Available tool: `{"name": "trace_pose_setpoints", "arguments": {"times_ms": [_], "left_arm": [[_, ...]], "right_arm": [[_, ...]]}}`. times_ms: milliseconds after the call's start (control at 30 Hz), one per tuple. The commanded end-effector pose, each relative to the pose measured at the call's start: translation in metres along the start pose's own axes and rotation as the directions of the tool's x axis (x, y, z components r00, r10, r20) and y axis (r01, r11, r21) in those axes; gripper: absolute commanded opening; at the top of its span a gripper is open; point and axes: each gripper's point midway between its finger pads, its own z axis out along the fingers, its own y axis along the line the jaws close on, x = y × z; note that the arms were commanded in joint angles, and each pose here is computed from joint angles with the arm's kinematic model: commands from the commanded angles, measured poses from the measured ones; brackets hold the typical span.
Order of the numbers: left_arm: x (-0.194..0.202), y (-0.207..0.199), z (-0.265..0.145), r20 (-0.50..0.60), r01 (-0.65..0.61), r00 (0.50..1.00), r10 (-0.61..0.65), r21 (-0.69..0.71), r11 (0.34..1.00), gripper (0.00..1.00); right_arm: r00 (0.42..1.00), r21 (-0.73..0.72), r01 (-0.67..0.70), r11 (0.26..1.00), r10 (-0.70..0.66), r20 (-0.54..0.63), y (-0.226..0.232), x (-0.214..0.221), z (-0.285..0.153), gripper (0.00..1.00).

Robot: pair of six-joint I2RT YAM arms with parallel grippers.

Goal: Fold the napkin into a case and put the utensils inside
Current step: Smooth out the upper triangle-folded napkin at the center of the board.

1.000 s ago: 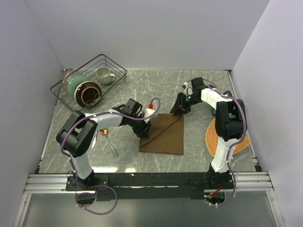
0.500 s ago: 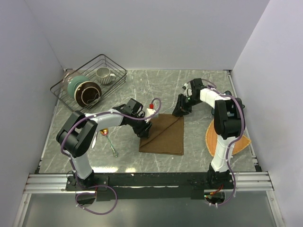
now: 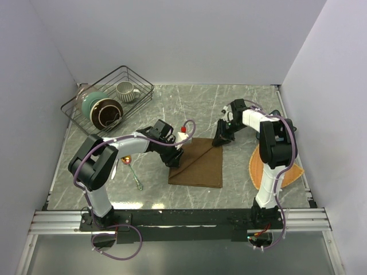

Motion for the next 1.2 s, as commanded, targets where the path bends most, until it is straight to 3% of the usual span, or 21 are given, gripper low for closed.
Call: {"name": "trace_pose_setpoints", "arguments": {"times_ms": [0,200,400,600,1033,1167], "left_arm": [[-0.014,-0.004,-0.009,0.028,-0.038,0.999,0.038,-0.006,0.999,0.48],[-0.015,-0.004,-0.007,0.026,-0.045,0.999,0.045,-0.008,0.999,0.48],[-0.015,-0.003,-0.006,0.023,-0.048,0.999,0.048,-0.01,0.999,0.48],[-0.014,-0.003,-0.004,0.015,-0.043,0.999,0.043,-0.01,0.999,0.48],[-0.015,-0.003,-0.004,0.012,-0.044,0.999,0.045,-0.01,0.999,0.48],[-0.015,-0.003,-0.003,0.012,-0.049,0.999,0.049,-0.007,0.999,0.48]], "right_arm": [[0.995,-0.127,0.084,0.988,-0.075,0.072,0.041,-0.015,-0.036,0.32],[0.978,-0.135,0.177,0.975,-0.159,0.132,0.056,-0.032,-0.055,0.39],[0.978,-0.058,0.172,0.983,-0.164,0.128,0.04,-0.04,-0.044,0.47],[0.982,0.008,0.17,0.985,-0.17,0.077,0.019,-0.033,-0.027,0.46],[0.983,0.163,0.177,0.971,-0.183,0.022,-0.023,-0.019,-0.014,0.33],[0.983,0.148,0.183,0.972,-0.186,0.004,-0.022,-0.013,-0.015,0.33]]}}
